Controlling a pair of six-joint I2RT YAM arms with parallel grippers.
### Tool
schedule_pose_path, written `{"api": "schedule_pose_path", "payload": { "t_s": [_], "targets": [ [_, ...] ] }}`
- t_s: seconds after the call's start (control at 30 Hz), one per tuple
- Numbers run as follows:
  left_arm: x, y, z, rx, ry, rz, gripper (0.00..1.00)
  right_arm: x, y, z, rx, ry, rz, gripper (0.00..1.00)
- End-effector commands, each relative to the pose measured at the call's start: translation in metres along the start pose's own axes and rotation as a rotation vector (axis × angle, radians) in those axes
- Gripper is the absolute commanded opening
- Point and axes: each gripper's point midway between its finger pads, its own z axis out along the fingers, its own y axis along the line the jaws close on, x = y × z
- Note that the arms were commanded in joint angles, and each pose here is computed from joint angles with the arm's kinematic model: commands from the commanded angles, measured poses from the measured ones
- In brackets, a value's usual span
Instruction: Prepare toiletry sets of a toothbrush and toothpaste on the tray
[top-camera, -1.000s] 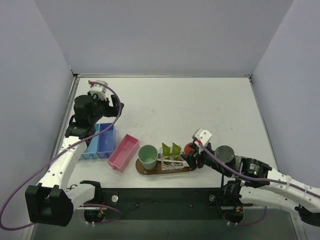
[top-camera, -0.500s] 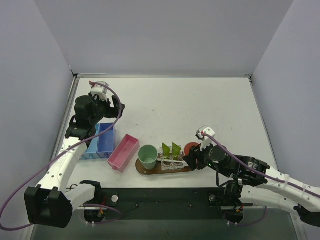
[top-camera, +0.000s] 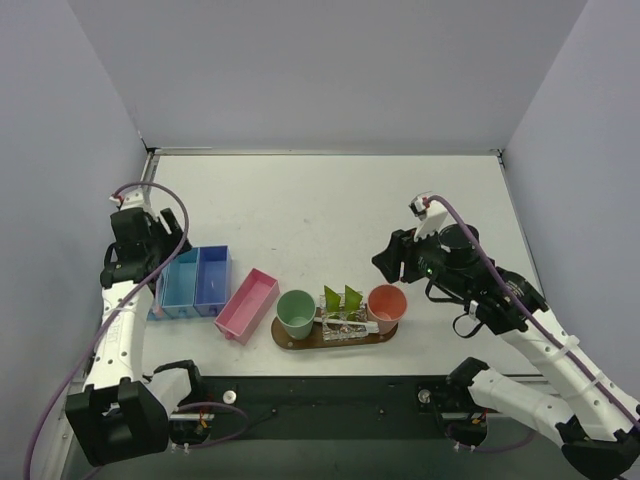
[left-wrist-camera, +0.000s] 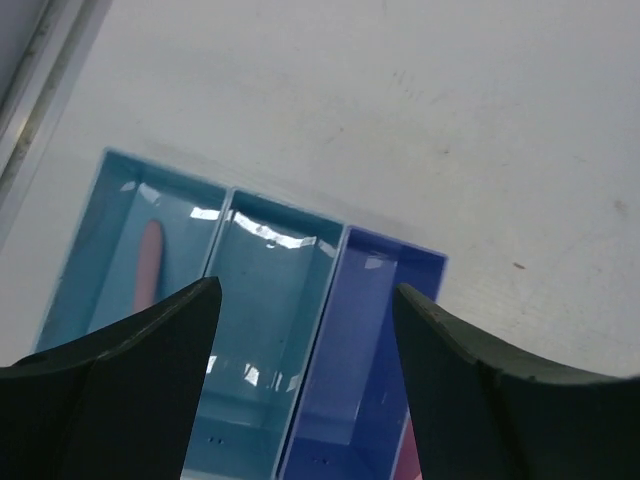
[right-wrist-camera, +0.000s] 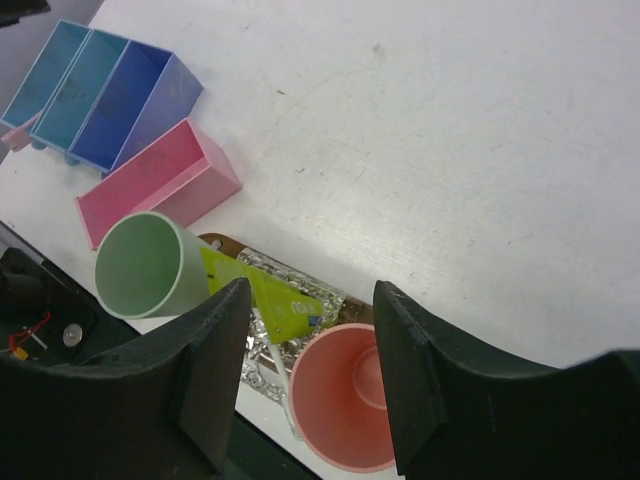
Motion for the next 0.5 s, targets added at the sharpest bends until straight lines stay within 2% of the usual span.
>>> {"api": "schedule_pose_path", "payload": {
  "t_s": [0.0, 0.13, 0.27, 0.47],
  "targets": [
    [-0.002, 0.056, -0.019, -0.302, 0.004, 0.021, 0.78, -0.028, 0.003, 0.002, -0.086, -0.046, -0.001, 0.47],
    [0.007, 0.101, -0.029, -0.533, 0.041, 0.040, 0.68, -0.047, -0.028, 0.005, -0.023, -0.095, 0.070, 0.46],
    [0.011, 0.118, -0.038, -0.585, 0.004, -0.122, 0.66, -0.063, -0.035, 0.007, -0.010, -0.121, 0.124, 0.44],
    [0.023, 0.134, -0.062, -0.704, -0.066, -0.289, 0.64, -0.063, -0.034, 0.014, -0.015, -0.107, 0.150, 0.44]
  ]
}}
